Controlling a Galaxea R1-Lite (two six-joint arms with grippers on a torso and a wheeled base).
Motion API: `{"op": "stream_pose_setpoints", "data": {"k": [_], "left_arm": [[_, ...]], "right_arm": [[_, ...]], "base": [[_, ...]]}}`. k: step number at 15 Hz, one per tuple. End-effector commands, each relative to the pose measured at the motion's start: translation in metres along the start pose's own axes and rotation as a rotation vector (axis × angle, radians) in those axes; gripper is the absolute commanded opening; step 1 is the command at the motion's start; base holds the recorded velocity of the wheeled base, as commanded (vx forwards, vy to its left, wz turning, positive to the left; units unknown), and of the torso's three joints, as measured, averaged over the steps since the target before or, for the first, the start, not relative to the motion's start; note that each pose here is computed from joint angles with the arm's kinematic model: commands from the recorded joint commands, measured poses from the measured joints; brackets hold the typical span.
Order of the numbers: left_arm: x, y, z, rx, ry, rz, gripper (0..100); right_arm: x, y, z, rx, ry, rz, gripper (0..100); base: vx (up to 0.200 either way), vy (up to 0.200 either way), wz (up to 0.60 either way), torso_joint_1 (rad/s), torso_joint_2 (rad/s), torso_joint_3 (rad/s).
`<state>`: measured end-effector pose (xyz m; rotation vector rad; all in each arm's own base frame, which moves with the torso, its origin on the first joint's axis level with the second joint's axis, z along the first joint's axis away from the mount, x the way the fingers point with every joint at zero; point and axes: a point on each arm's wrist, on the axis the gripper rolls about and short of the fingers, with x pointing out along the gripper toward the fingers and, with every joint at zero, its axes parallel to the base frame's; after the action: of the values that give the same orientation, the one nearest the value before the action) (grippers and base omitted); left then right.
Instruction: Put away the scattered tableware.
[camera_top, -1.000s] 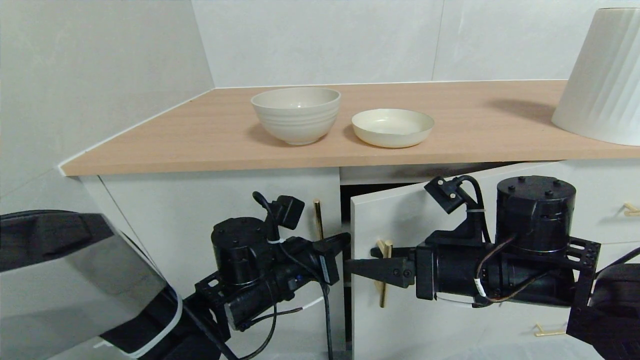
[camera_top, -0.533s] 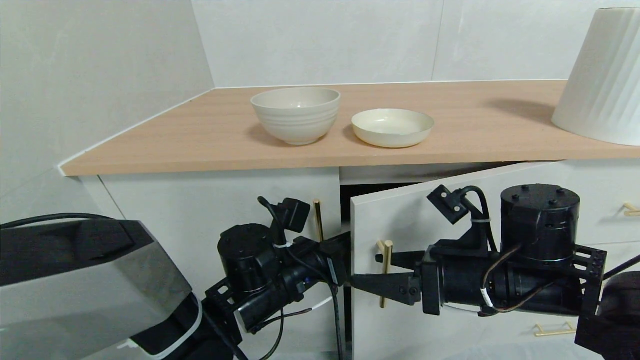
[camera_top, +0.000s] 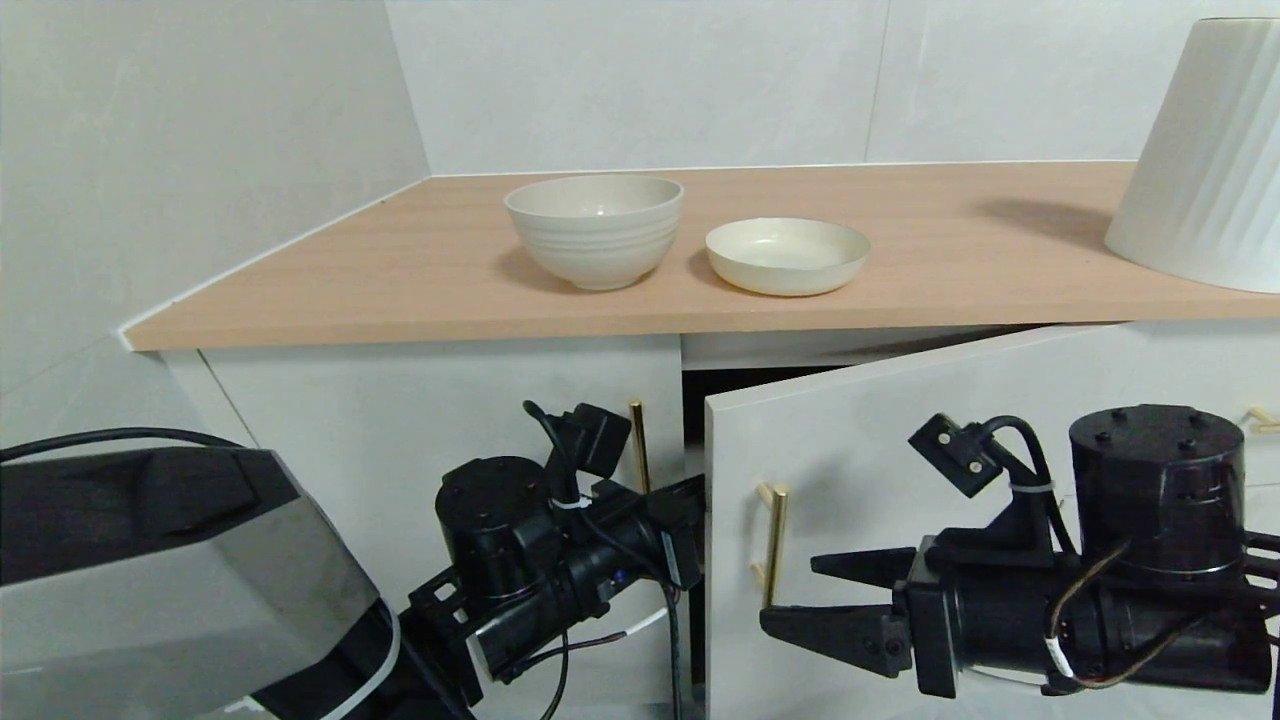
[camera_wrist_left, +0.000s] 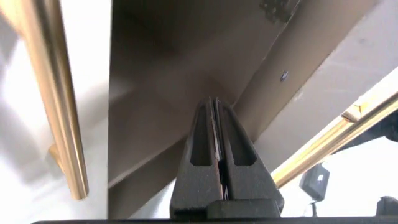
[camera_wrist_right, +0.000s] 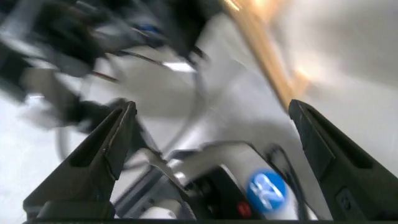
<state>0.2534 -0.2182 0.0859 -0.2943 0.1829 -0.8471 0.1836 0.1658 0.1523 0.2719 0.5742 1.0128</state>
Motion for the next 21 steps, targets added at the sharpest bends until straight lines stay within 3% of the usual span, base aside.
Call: {"op": "stream_pose_setpoints", "data": {"k": [1,3,7,10,21], "left_arm": [[-0.001,-0.002,0.005,0.015,-0.016,-0.01,0],[0.003,-0.006,0.017,0.026,-0.046,-0.029,0],[-0.002,-0.014,0.035,0.021,0.01,-0.072,0],[-0.012,-0.016,0.033,0.014,0.044,-0.118,0],[0.01,-0.01,0.026,0.013,0.045,-0.122,0]], "right_arm": [[-0.016,0.009,-0.005,-0.015,-0.027,-0.041,100],[-0.02,0.018,-0.017,-0.029,-0.027,-0.084,100],[-0.023,0.031,-0.036,-0.061,-0.021,-0.173,100],[-0.035,0.031,-0.044,-0.062,-0.022,-0.183,100],[-0.033,0.029,-0.048,-0.067,0.002,-0.178,100]], "base": [[0.0,0.0,0.0,0.0,0.0,0.0],[0.0,0.0,0.0,0.0,0.0,0.0],[0.0,0.0,0.0,0.0,0.0,0.0],[0.0,0.0,0.0,0.0,0.0,0.0],[0.0,0.0,0.0,0.0,0.0,0.0]]}}
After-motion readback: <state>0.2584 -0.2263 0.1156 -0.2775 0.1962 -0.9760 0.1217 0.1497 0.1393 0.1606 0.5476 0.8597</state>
